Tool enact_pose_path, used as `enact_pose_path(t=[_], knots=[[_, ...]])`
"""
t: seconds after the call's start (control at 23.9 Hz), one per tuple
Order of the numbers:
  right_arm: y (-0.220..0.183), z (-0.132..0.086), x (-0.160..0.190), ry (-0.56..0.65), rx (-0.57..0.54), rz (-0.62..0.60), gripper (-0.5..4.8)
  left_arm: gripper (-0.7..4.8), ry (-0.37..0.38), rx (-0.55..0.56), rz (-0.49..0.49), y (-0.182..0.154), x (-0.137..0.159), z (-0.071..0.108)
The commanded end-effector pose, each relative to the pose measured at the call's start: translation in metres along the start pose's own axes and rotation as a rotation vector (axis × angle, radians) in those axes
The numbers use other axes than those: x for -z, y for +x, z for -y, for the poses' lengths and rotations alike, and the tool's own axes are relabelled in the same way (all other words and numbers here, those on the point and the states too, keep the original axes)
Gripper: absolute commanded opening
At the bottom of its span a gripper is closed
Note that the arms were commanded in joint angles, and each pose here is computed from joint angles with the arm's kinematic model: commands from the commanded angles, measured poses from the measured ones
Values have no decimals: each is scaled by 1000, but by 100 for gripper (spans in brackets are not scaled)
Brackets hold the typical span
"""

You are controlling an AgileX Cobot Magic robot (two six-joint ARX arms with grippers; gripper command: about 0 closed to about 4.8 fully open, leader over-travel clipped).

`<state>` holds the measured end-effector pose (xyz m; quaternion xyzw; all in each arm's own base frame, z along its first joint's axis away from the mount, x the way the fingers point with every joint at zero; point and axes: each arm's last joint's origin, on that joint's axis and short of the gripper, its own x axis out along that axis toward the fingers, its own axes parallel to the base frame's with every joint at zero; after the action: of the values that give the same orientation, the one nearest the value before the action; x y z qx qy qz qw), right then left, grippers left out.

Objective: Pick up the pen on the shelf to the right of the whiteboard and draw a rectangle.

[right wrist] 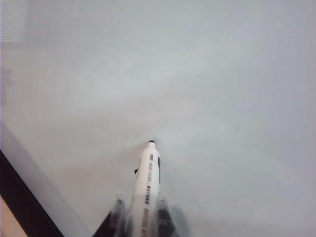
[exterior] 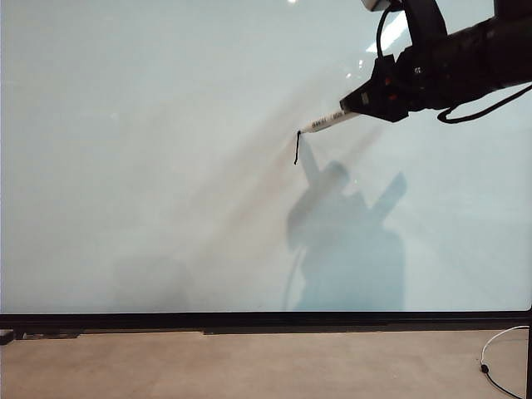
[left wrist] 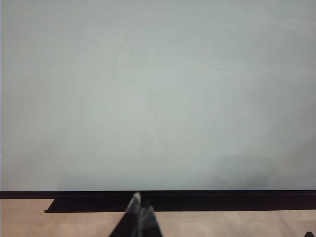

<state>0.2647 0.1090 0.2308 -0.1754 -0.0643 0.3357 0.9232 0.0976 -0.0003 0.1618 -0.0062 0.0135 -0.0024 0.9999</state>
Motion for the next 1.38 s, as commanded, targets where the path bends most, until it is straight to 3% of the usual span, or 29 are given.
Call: enact_pose_path(t=[0.04,0.84,1.38], knots=[[-1,2,-8,-15,16,38,-4,-4,5,0,9,0,-2,0],[-2,6,-19,-30,38,97,-4,-4,5,0,9,0,-2,0],[-2,7,-18,54,56,80,-4,-4,5,0,9,0,-2,0]])
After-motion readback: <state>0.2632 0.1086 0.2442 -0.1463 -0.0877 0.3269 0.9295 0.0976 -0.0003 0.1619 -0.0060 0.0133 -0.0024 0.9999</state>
